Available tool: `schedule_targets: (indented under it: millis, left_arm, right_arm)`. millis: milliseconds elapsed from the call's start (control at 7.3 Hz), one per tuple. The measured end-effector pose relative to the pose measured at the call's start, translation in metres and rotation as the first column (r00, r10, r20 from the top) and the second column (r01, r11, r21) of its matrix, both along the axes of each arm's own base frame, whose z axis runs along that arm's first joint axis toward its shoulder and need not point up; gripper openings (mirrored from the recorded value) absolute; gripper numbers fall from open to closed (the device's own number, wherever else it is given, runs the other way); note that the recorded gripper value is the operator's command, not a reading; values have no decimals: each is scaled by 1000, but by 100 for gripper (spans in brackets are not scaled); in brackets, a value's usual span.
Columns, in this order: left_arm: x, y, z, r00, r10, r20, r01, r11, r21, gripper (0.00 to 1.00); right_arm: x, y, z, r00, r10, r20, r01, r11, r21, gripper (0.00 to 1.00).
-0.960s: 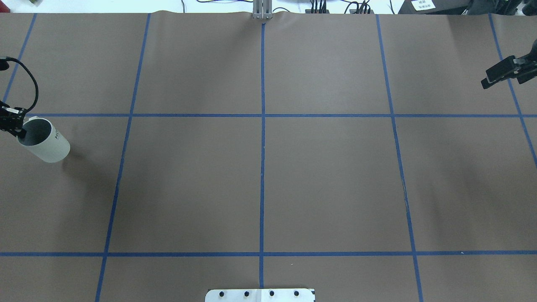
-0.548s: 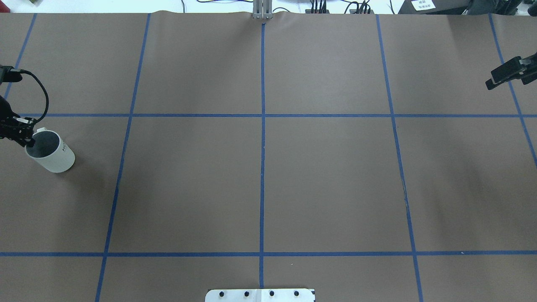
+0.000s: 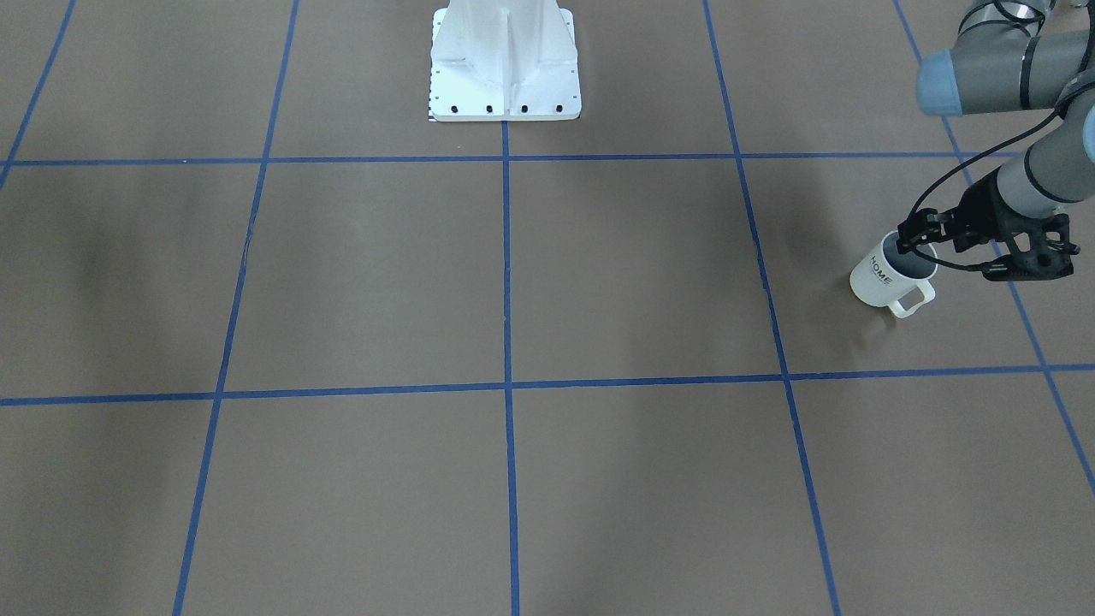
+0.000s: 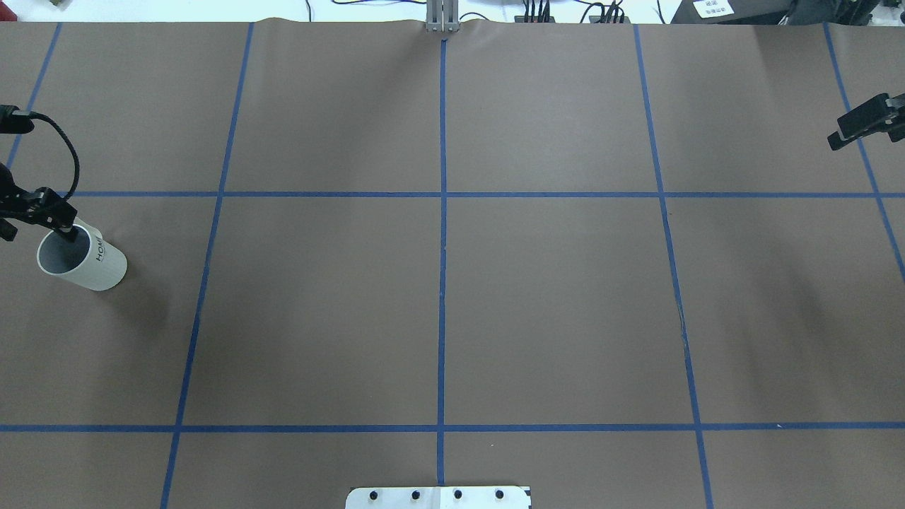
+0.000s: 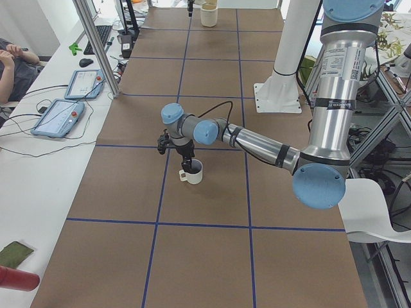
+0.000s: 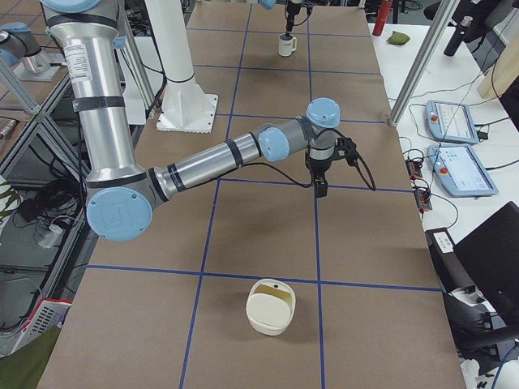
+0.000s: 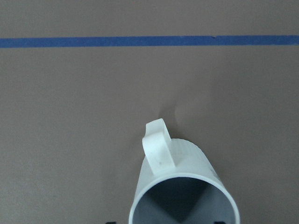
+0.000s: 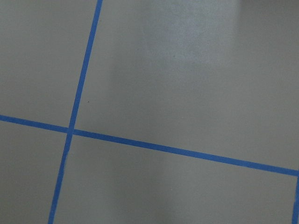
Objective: Left arm hands cup to right arm to dump lemon
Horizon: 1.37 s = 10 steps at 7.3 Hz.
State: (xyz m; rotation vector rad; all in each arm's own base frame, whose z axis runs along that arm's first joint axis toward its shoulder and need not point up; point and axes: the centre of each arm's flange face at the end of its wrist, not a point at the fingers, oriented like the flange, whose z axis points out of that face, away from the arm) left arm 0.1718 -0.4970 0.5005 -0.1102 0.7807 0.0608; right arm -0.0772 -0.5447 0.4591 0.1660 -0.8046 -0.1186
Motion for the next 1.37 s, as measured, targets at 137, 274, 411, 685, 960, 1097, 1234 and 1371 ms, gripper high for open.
schedule_targets:
  millis: [137, 274, 411, 685, 960, 1097, 1234, 1371]
  left_arm:
    - [-24, -2, -12, 1000, -27, -8, 27, 999, 32, 100]
    - [-55, -6, -16, 999, -30, -15, 31, 995, 92, 100]
    - [-89, -10, -12, 1000, -16, -13, 18, 987, 163, 100]
    - [-132, -10, 7, 999, -41, 0, 40, 982, 186, 100]
    - [-147, -4, 29, 996, -87, 12, 84, 988, 132, 100]
    - [-157, -3, 41, 995, -102, 17, 99, 989, 113, 100]
    - [-176, -3, 51, 994, -104, 18, 101, 987, 122, 100]
    - [-191, -3, 61, 997, -80, 21, 76, 986, 148, 100]
  right_arm:
    - [10, 1, 11, 1000, -10, -7, 10, 1000, 6, 100]
    - [21, 4, 22, 1000, -11, -14, 11, 1000, 6, 100]
    - [34, 12, 38, 1000, -13, -25, 13, 1000, 4, 100]
    - [63, 39, 75, 999, -3, -45, 4, 1000, 14, 100]
    - [81, 67, 114, 998, 22, -64, -22, 1000, -9, 100]
    - [87, 74, 133, 997, 31, -72, -34, 999, -39, 100]
    - [91, 77, 144, 997, 38, -72, -42, 997, -59, 100]
    - [97, 79, 149, 997, 50, -57, -54, 996, -74, 100]
